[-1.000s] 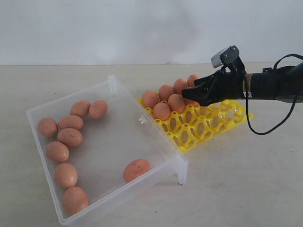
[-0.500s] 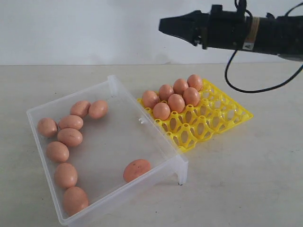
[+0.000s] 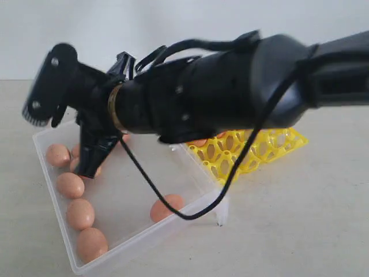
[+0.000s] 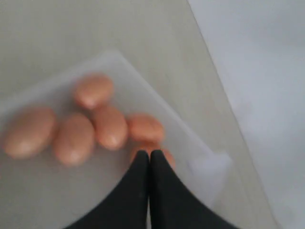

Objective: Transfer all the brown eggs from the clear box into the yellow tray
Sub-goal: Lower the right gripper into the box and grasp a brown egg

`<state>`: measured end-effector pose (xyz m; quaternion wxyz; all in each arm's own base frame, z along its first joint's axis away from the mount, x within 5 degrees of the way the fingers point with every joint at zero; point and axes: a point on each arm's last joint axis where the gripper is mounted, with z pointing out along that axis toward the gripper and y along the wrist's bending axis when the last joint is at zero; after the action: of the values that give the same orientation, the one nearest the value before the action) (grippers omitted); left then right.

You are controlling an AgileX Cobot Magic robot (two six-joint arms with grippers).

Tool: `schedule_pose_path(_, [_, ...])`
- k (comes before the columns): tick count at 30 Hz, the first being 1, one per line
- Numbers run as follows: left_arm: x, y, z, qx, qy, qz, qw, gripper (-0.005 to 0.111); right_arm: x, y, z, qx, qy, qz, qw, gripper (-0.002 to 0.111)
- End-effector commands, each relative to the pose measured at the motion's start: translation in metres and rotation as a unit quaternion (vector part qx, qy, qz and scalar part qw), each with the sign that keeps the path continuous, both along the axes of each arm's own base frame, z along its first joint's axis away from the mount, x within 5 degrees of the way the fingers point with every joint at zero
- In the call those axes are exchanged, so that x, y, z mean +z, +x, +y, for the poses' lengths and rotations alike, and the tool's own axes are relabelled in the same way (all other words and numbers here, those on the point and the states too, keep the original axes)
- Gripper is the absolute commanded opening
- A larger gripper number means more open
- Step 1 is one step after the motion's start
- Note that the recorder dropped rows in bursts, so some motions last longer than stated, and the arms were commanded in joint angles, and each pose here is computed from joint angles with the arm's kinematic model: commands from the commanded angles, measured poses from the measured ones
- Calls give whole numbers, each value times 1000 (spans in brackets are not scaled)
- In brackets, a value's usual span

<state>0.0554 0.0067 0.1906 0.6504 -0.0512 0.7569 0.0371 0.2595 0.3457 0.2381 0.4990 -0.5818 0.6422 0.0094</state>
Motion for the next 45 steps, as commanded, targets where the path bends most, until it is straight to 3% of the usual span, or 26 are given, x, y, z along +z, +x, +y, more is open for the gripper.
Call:
schedule_pose_path(1, [2, 0, 0, -2, -2, -4, 1000, -4, -16, 13, -13, -204, -123, 48, 970, 0])
schedule_pose_path(4, [2, 0, 0, -2, -2, -4, 1000, -4, -6, 6, -1, -152, -107, 244, 952, 0])
schedule_pose_path(6, [2, 0, 0, -2, -2, -4, 1000, -4, 8, 2, 9, -95, -63, 376, 920, 0])
schedule_pose_path(9, [2, 0, 0, -2, -2, -4, 1000, -4, 33, 10, 23, -60, 19, 476, 877, 0])
schedule_pose_path(12, [2, 0, 0, -2, -2, -4, 1000, -4, 34, 23, 34, -78, 42, 481, 872, 0])
schedule_pose_path(16, [2, 0, 0, -2, -2, -4, 1000, -4, 3, 29, 44, -85, -6, 514, 854, 10])
schedule_pose_path(21, [2, 0, 0, -2, -2, -4, 1000, -4, -38, 33, 46, -98, -71, 537, 835, 51])
schedule_pose_path(23, [2, 0, 0, -2, -2, -4, 1000, -4, -45, 36, 48, -119, -63, 540, 831, 60])
schedule_pose_path(29, [2, 0, 0, -2, -2, -4, 1000, -4, -56, 46, 53, -160, -20, 526, 835, 60])
schedule_pose_path(45, [2, 0, 0, -2, -2, -4, 1000, -4, -92, 47, 59, -172, -29, 553, 815, 60])
